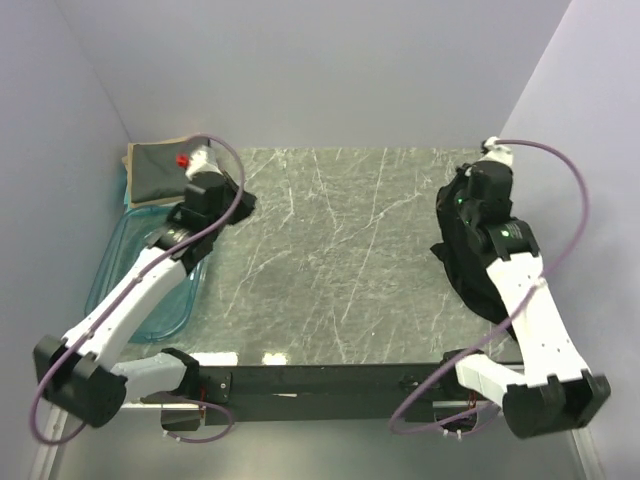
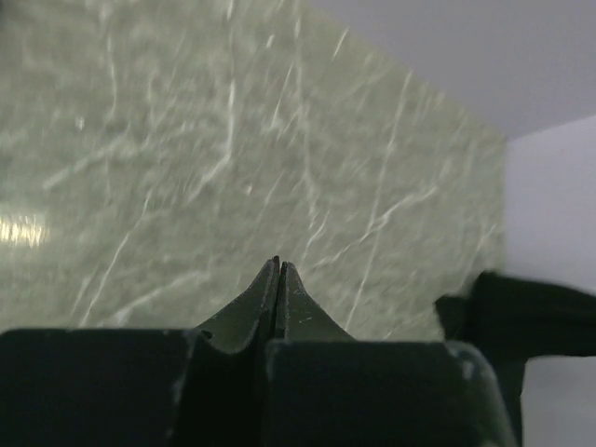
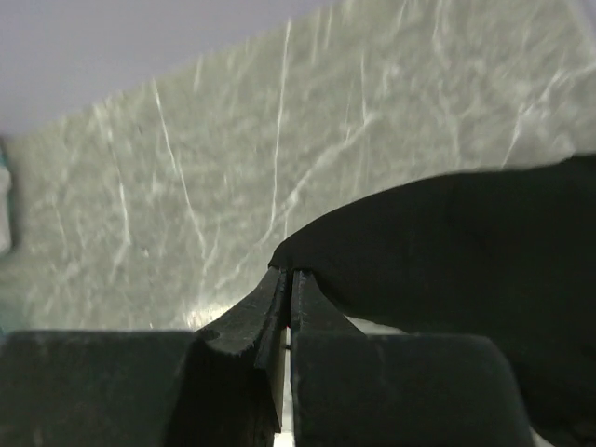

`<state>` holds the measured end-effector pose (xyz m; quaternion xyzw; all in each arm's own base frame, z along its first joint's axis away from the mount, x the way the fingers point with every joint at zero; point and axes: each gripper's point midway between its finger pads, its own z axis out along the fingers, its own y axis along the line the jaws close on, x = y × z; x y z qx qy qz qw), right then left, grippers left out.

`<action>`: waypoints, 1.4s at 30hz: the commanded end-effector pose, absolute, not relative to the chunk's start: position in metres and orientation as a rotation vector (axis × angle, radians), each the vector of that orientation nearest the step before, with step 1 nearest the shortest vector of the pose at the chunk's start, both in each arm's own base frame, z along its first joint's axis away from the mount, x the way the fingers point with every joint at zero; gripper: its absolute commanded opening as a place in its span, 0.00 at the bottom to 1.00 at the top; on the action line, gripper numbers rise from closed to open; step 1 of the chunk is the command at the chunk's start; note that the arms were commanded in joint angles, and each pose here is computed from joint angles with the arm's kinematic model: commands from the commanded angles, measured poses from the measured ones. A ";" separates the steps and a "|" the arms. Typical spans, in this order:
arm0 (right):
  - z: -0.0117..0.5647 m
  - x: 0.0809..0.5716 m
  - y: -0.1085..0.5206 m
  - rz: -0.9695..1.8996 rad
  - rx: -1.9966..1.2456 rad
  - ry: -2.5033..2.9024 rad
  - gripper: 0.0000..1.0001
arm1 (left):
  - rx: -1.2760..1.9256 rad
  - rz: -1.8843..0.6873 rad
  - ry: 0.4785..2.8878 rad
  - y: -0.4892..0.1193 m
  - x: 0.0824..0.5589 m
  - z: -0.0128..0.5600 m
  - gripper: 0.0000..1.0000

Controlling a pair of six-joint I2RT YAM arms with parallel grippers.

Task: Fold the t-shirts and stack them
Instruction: Flatten the tshirt out

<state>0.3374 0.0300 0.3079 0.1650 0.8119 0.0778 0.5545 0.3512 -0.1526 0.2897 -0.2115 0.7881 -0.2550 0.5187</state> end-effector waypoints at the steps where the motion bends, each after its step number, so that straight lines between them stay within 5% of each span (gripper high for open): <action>1: 0.316 0.367 0.056 0.334 0.311 1.867 0.00 | -0.456 -0.700 1.934 -0.171 0.350 0.281 0.01; 7: 0.278 0.390 0.133 0.576 0.068 1.986 0.00 | -0.355 -0.737 2.044 -0.192 0.347 0.243 0.09; 11: 0.266 0.386 0.191 0.616 -0.162 2.028 0.00 | -0.281 -0.736 2.083 -0.201 0.341 0.229 0.42; 17: 0.277 0.366 0.297 0.840 -0.439 2.030 0.00 | -0.219 -0.767 2.079 -0.201 0.322 0.225 0.65; 24: 0.268 0.352 0.397 1.080 -0.561 2.105 0.01 | -0.261 -0.759 2.076 -0.185 0.297 0.208 0.71; 27: 0.251 0.354 0.417 1.108 -0.564 2.173 0.25 | -0.300 -0.697 2.102 -0.172 0.291 0.197 0.71; 28: 0.248 0.356 0.418 1.100 -0.557 2.187 0.52 | -0.313 -0.679 2.107 -0.169 0.290 0.195 0.72; 31: 0.248 0.366 0.406 1.004 -0.513 2.190 0.80 | -0.326 -0.652 2.105 -0.163 0.288 0.195 0.74; 36: 0.262 0.379 0.334 0.842 -0.271 2.172 0.82 | -0.265 -0.704 2.098 -0.176 0.293 0.197 0.79; 42: 0.225 0.367 0.168 0.618 0.247 2.155 0.83 | -0.090 -0.702 2.135 -0.233 0.310 0.198 0.83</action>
